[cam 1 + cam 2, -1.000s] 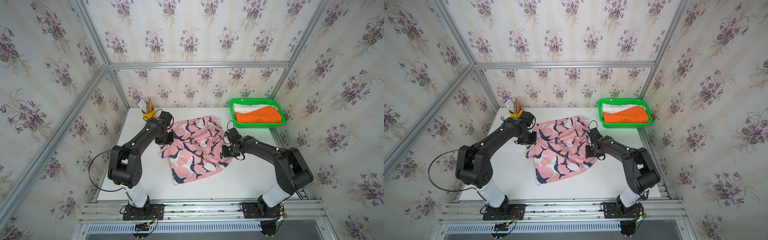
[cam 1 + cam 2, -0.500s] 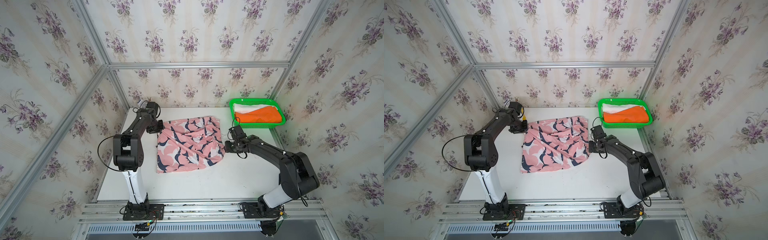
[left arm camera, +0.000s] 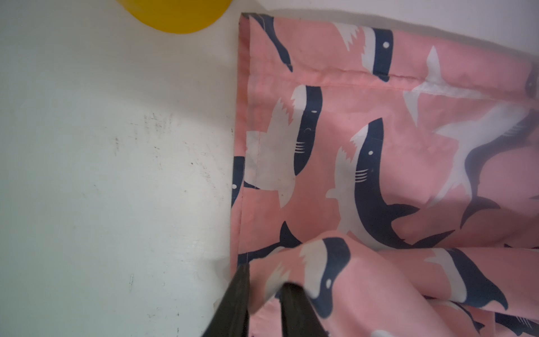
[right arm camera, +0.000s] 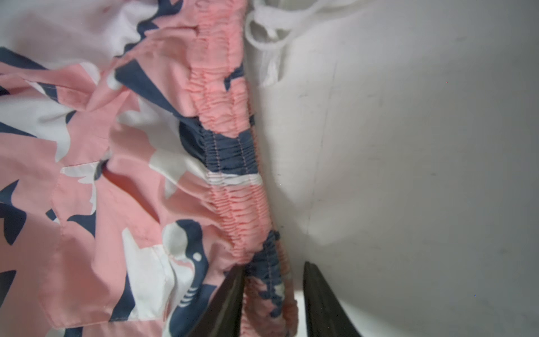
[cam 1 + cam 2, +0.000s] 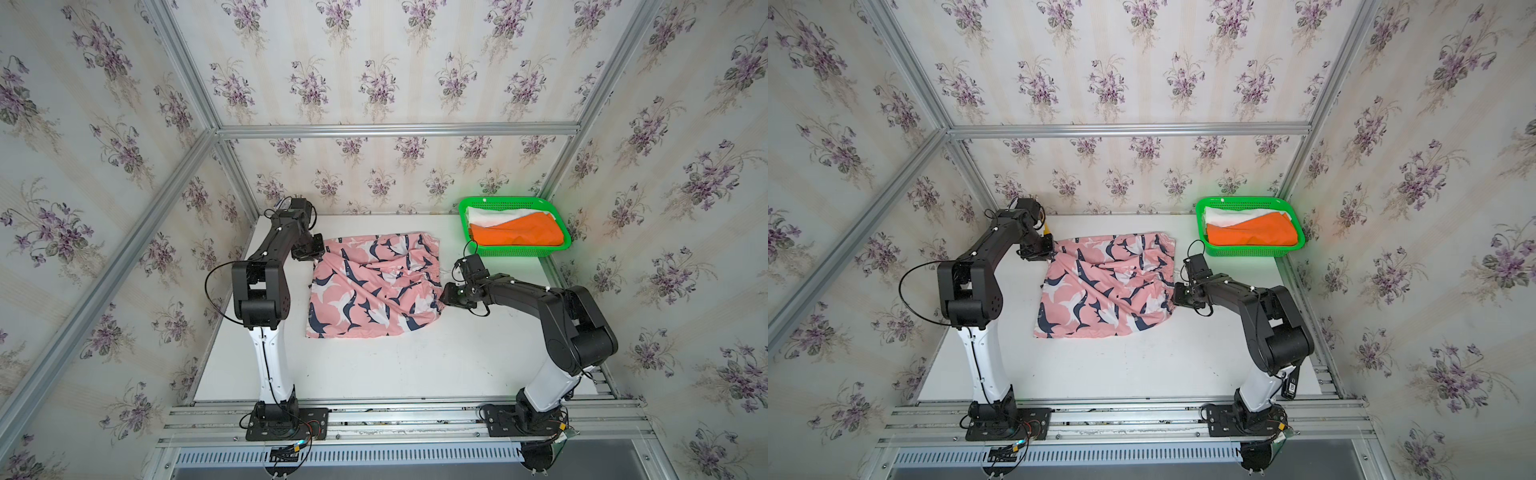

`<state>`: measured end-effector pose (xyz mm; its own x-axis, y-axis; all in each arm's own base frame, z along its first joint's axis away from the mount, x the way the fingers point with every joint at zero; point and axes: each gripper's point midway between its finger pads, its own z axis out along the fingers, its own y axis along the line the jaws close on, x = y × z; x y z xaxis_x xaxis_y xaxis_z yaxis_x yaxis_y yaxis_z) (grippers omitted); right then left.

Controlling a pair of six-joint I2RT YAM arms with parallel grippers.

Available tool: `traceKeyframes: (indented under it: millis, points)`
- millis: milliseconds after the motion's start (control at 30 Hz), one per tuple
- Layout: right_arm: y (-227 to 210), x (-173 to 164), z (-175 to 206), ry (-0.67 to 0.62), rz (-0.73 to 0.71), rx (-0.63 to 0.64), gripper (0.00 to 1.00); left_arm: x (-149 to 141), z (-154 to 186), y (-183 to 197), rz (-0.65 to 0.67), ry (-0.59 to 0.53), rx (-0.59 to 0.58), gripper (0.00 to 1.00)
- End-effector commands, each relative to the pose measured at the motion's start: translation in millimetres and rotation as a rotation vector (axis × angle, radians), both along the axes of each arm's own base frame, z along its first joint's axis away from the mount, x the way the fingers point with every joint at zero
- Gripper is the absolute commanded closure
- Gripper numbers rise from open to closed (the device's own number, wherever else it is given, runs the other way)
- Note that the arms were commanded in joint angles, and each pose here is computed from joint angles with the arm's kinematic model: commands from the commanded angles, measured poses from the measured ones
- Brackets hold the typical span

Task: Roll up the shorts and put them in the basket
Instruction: Fold the shorts at the center of the board.

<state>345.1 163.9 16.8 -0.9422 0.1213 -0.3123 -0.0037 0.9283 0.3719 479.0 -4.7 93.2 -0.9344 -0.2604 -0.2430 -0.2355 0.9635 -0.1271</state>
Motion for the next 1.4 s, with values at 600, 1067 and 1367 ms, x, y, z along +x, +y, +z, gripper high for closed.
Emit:
traceKeyframes:
  millis: [600, 1067, 1367]
  points:
    - [-5, -6, 5, 0.025, 0.02, -0.016, 1.0, -239, 2, -11, 0.399, 0.12, -0.055, 0.33]
    - [-10, -12, 12, 0.022, 0.017, -0.028, 1.0, -241, -71, -18, 0.487, 0.193, -0.116, 0.44]
    - [-14, -18, 11, 0.031, 0.004, -0.042, 1.0, -245, -49, -9, 0.519, 0.121, -0.092, 0.5]
